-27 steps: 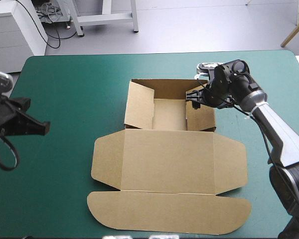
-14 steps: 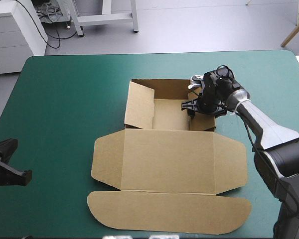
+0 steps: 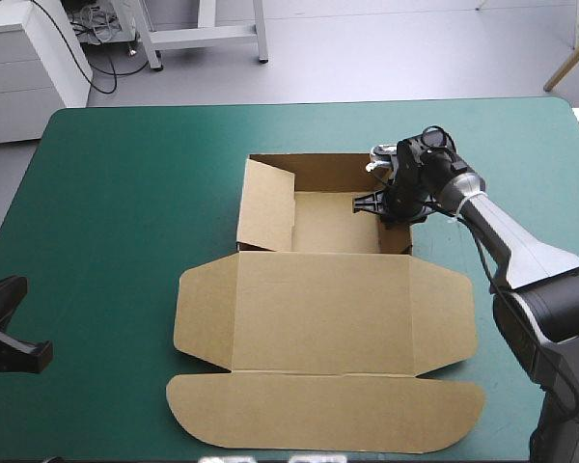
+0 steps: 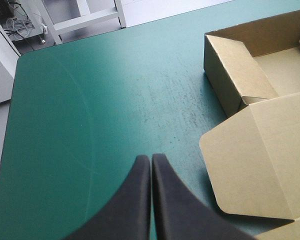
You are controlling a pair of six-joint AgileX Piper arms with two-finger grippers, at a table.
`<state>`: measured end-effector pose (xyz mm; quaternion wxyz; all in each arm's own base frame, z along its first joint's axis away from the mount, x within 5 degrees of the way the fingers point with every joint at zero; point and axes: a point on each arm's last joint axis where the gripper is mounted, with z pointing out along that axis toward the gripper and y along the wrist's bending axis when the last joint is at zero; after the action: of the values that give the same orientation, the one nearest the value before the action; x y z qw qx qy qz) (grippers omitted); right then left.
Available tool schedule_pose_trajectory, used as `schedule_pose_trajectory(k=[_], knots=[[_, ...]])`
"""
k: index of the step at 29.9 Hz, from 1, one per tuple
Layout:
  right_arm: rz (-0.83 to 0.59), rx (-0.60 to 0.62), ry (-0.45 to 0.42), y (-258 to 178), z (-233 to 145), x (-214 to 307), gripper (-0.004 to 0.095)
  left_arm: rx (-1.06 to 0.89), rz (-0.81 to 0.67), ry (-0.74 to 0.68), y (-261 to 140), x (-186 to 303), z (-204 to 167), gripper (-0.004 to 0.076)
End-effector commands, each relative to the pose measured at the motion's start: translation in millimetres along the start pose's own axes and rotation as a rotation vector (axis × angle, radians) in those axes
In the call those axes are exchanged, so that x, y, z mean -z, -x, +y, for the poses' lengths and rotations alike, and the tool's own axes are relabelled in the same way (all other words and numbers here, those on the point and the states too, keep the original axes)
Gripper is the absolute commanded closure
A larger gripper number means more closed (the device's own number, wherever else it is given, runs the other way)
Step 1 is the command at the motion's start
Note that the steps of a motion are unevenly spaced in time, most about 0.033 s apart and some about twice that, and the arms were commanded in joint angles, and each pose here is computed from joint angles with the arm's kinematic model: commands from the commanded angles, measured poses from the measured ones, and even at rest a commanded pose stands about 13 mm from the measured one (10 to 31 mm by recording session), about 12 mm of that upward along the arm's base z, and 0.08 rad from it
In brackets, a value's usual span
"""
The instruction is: Fold the box
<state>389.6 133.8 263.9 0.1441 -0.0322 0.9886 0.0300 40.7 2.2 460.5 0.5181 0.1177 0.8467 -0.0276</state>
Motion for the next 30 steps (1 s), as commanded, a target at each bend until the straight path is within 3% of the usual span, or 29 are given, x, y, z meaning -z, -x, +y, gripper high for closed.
schedule_pose_trajectory(k=[1,9,15,20,30], knots=[[-0.116,-0.018,0.030,7,-2,35,0.0909,0.012,0.036,0.002,0,2,1,0.0734],[-0.132,-0.011,0.032,10,-2,42,0.0927,0.014,0.036,0.002,0,2,1,0.0734],[-0.291,0.002,-0.014,32,-25,87,0.0927,0.013,0.036,0.004,0,2,1,0.0734],[-0.411,-0.037,-0.150,49,-87,136,0.0927,0.008,0.036,0.006,0,2,1,0.0734],[-0.433,-0.332,-0.366,31,-256,153,0.0927,0.011,0.037,-0.002,0,2,0,0.0734]])
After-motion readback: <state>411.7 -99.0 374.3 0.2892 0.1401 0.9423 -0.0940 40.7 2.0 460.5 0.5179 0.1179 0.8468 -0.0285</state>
